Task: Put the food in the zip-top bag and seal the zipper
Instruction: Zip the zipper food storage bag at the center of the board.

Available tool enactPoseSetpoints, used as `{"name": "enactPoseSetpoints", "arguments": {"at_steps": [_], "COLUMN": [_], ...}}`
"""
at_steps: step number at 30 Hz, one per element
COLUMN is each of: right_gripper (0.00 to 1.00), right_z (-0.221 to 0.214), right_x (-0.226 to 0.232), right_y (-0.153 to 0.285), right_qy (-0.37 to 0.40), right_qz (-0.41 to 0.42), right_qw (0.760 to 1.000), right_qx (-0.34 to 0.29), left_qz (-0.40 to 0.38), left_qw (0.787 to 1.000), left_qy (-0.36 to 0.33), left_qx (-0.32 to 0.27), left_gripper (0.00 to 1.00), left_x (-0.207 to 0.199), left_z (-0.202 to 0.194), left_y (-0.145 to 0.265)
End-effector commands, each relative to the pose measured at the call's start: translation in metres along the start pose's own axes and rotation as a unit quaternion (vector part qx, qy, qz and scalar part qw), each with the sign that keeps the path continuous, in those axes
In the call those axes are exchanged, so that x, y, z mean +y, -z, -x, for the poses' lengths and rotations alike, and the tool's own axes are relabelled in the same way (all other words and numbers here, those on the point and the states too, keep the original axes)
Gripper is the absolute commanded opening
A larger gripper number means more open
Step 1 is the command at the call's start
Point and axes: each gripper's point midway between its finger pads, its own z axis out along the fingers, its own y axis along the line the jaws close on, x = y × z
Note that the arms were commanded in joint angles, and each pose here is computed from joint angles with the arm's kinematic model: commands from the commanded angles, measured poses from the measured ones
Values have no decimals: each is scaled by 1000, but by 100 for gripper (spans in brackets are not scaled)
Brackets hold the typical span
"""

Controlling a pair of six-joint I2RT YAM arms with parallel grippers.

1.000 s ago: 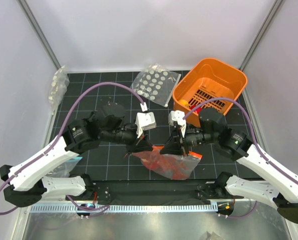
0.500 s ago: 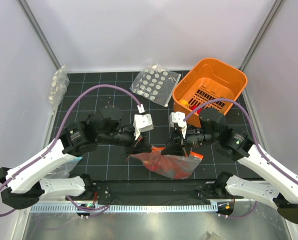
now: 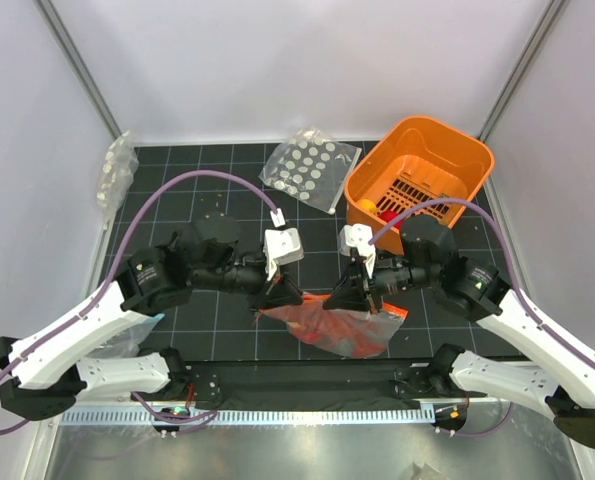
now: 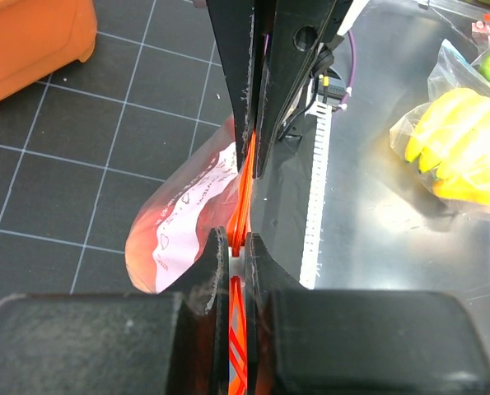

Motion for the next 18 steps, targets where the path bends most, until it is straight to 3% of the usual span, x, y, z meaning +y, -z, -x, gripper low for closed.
{"name": "enactPoseSetpoints", "arguments": {"at_steps": [1, 18], "right_gripper": [1, 1], "right_z": [9, 2], "right_x": [13, 5], "right_y": [32, 36], "right_qy": [15, 42], "right_qz": [-26, -32], "right_qw": [1000, 998], "right_qx": [-6, 33], "left_qz": [45, 52], "left_qw": [988, 982], "left_qy": [53, 60], "left_qx": [136, 169], "left_gripper": [0, 0], "left_x": [-1, -1], "left_z": [-80, -102], "left_y": [46, 53]}}
